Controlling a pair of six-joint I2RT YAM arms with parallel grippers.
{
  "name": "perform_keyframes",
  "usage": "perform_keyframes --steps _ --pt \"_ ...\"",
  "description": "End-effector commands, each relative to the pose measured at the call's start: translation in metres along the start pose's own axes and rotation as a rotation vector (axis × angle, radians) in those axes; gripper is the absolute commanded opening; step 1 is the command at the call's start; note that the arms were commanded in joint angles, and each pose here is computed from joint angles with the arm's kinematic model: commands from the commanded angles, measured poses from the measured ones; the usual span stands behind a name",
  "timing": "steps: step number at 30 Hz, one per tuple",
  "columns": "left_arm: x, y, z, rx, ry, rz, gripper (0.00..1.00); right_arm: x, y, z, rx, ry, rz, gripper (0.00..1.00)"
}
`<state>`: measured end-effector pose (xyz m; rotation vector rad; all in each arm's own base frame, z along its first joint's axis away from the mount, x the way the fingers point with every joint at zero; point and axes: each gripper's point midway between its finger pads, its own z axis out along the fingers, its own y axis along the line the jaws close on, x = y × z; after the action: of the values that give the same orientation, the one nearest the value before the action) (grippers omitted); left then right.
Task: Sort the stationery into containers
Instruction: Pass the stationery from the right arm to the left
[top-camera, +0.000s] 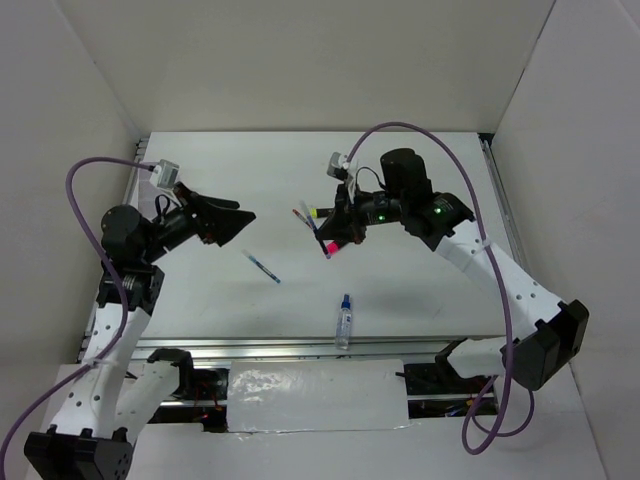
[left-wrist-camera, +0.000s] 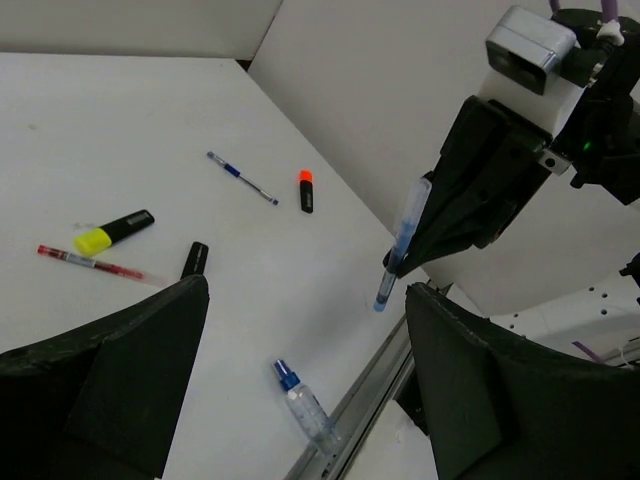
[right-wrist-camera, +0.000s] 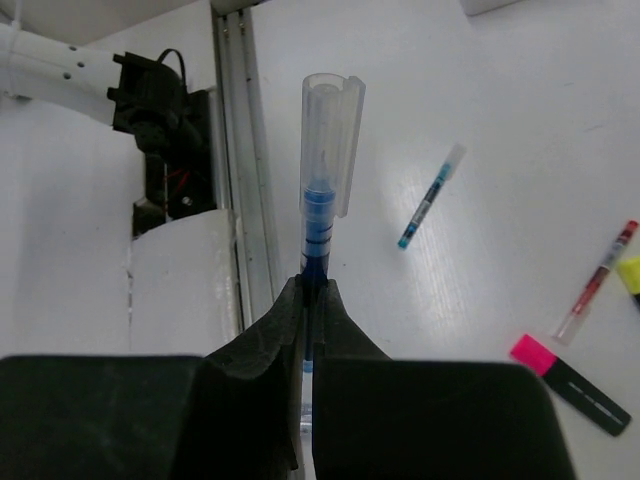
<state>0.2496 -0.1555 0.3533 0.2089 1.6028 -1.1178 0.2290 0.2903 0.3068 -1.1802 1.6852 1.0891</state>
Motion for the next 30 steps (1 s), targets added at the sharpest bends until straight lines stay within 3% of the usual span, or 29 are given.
perform_keyframes --steps 1,16,30 --pt "-0.023 -0.023 0.006 0.095 -0.070 0.057 0.92 -0.028 0.016 0.008 -0.071 -0.060 -0.021 0.00" --pt "-0.002 -0.022 0.026 0.141 0.031 0.085 0.79 -0.021 0.038 0.061 -0.215 0.011 0.002 0.00" --pt "0.025 -0.014 0.029 0.149 0.096 0.046 0.65 -0.024 0.035 0.074 -0.242 0.021 0.023 0.00"
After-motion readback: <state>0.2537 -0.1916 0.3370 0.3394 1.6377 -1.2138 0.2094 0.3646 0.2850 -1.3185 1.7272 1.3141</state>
